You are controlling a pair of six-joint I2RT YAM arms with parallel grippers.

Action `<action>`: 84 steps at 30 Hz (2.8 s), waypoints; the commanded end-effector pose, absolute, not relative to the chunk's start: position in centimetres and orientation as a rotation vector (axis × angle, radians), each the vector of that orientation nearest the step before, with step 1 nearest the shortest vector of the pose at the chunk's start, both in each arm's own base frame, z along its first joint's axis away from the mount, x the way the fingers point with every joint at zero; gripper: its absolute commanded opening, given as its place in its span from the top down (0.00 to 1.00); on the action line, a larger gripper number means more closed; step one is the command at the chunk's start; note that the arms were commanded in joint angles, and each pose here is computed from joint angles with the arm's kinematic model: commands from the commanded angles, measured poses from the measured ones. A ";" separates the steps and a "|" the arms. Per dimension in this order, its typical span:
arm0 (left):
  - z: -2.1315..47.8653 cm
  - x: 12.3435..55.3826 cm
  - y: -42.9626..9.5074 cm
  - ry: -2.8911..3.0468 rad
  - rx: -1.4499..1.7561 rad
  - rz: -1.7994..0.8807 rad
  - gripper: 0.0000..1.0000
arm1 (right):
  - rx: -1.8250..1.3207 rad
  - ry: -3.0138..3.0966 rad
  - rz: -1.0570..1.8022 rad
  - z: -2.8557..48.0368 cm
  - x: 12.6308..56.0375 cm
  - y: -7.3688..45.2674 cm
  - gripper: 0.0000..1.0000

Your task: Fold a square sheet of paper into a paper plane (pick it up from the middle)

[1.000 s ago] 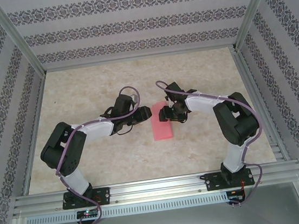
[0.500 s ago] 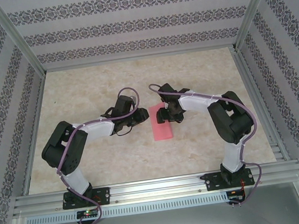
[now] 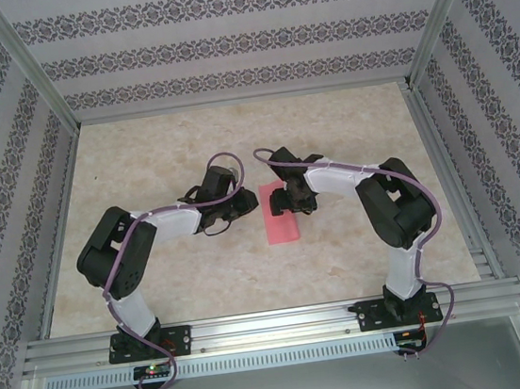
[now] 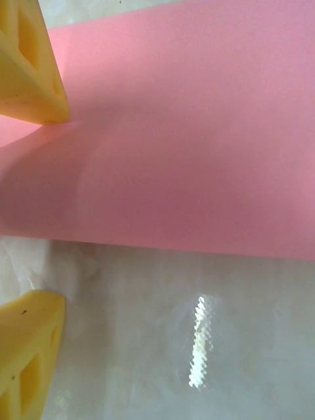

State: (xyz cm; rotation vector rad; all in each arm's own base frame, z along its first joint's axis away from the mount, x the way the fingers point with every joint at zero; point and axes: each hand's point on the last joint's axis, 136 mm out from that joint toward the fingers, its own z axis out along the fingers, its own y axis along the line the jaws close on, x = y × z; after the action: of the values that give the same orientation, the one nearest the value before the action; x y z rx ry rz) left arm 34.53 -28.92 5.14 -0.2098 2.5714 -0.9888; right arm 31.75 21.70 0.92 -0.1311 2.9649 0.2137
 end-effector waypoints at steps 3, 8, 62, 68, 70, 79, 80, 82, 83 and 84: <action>5.8 35.1 -30.0 2.559 -0.185 -1.035 0.83 | -0.089 3.106 0.166 -4.4 29.2 20.9 0.28; 5.7 35.1 -30.5 2.563 -0.166 -1.054 0.87 | -0.110 3.110 0.161 -4.6 29.0 20.9 0.27; 4.4 35.4 -32.3 2.616 -0.107 -1.112 0.97 | -0.235 3.159 0.141 -6.9 28.2 20.8 0.27; 4.5 35.4 -32.5 2.611 -0.098 -1.131 0.97 | -0.243 3.162 0.152 -7.0 28.1 20.9 0.27; 4.4 35.4 -32.6 2.615 -0.101 -1.133 0.97 | -0.245 3.164 0.149 -7.1 28.1 20.9 0.27; 3.8 35.3 -32.9 2.638 -0.086 -1.146 0.98 | -0.247 3.172 0.133 -7.5 28.0 20.7 0.27; 3.8 35.2 -33.0 2.640 -0.081 -1.148 0.98 | -0.247 3.174 0.131 -7.5 28.0 20.6 0.27; 3.5 35.1 -33.0 2.653 -0.084 -1.141 0.99 | -0.248 3.174 0.133 -7.5 27.9 20.7 0.27; 3.5 35.2 -32.9 2.654 -0.086 -1.135 0.99 | -0.251 3.175 0.129 -7.6 27.9 20.6 0.27; 3.3 35.1 -32.8 2.663 -0.089 -1.127 0.99 | -0.248 3.176 0.129 -7.6 27.9 20.6 0.27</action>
State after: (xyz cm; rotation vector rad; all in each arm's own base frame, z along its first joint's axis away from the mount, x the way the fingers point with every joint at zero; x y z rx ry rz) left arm 35.40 -32.25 3.56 -0.1336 2.6431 -1.1265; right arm 31.56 21.42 0.06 -0.1879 3.0045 0.1626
